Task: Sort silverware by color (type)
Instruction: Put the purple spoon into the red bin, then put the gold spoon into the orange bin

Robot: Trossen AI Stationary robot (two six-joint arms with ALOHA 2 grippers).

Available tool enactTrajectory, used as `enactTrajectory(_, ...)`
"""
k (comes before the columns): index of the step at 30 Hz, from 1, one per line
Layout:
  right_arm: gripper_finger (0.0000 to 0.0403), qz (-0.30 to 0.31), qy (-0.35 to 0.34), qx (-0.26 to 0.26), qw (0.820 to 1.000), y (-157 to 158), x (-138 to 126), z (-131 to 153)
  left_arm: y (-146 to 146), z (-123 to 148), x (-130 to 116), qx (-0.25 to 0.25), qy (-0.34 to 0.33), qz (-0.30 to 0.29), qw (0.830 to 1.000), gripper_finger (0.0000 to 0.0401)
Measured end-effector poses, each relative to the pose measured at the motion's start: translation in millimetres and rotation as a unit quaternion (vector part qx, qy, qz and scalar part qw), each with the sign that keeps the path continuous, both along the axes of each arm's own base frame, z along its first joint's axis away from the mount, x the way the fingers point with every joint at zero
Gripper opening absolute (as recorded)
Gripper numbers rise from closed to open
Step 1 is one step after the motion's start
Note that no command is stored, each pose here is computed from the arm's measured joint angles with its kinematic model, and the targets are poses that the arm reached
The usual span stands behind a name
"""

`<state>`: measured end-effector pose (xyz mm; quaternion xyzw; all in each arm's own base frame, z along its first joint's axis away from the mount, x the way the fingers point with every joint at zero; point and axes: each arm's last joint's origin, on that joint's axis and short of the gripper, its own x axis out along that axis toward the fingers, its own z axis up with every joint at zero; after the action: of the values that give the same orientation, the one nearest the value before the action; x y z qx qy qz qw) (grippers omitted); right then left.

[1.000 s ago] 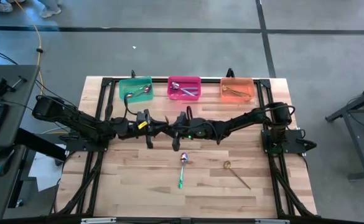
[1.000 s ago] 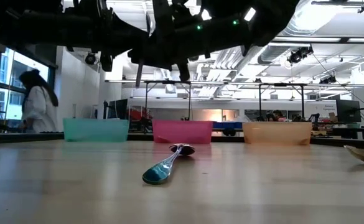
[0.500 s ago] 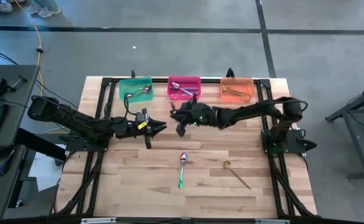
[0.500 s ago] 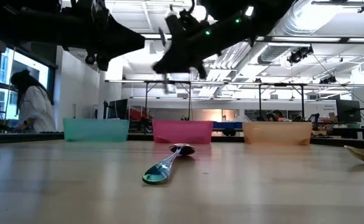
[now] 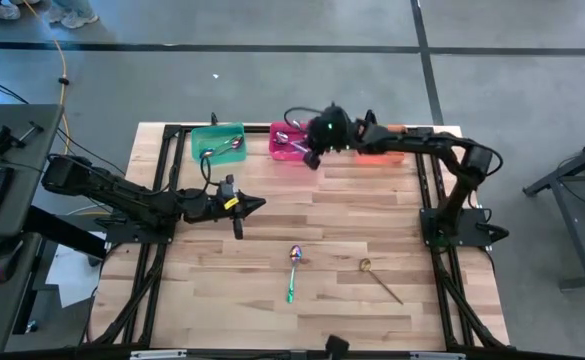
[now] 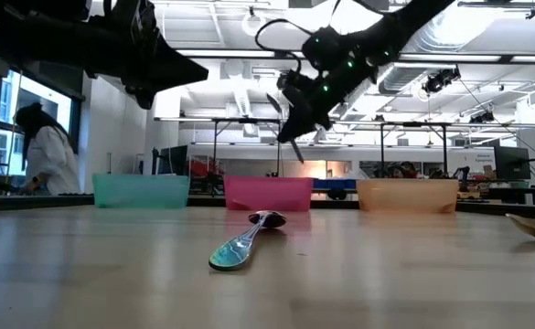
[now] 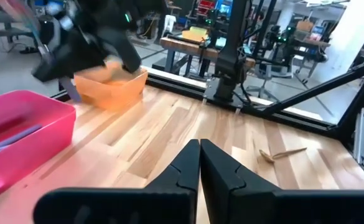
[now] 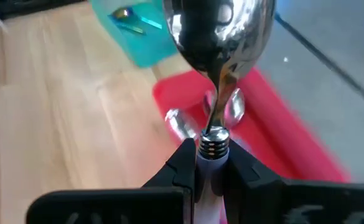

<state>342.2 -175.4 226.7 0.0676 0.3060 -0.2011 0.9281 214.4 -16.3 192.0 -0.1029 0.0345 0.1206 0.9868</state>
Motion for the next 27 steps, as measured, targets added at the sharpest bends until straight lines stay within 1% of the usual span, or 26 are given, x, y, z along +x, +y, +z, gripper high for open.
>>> enactTrajectory(3,0.0016,0.019,0.033,-0.020,0.999,-15.2,5.1,13.3,0.3,-1.2,-0.2,0.001,0.007,0.005,1.000,0.0002)
enactTrajectory(5,0.0016,0.032,0.066,-0.026,0.997,-25.3,11.9,14.5,1.6,-2.3,-0.3,0.002,0.012,0.010,1.000,0.0001)
enactTrajectory(8,0.0016,0.054,0.095,-0.036,0.993,-41.6,26.1,13.5,3.8,-3.0,-0.2,0.001,0.016,0.016,1.000,0.0001)
enactTrajectory(14,0.0016,0.081,0.166,-0.012,0.983,-68.1,46.3,-24.0,4.6,-5.8,-0.6,-0.005,0.028,0.020,0.999,0.0000)
enactTrajectory(20,0.0016,0.090,0.206,0.008,0.974,-80.3,52.3,-53.0,4.6,-7.4,-0.8,-0.004,0.036,0.020,0.999,0.0000)
enactTrajectory(23,0.0036,0.085,0.204,0.010,0.975,-81.8,52.5,-55.1,4.6,-8.4,-1.0,-0.003,0.042,0.020,0.999,0.0000)
enactTrajectory(27,0.0089,0.076,0.201,0.015,0.977,-81.9,52.8,-54.7,4.7,-10.4,-1.4,-0.003,0.052,0.020,0.998,0.0000)
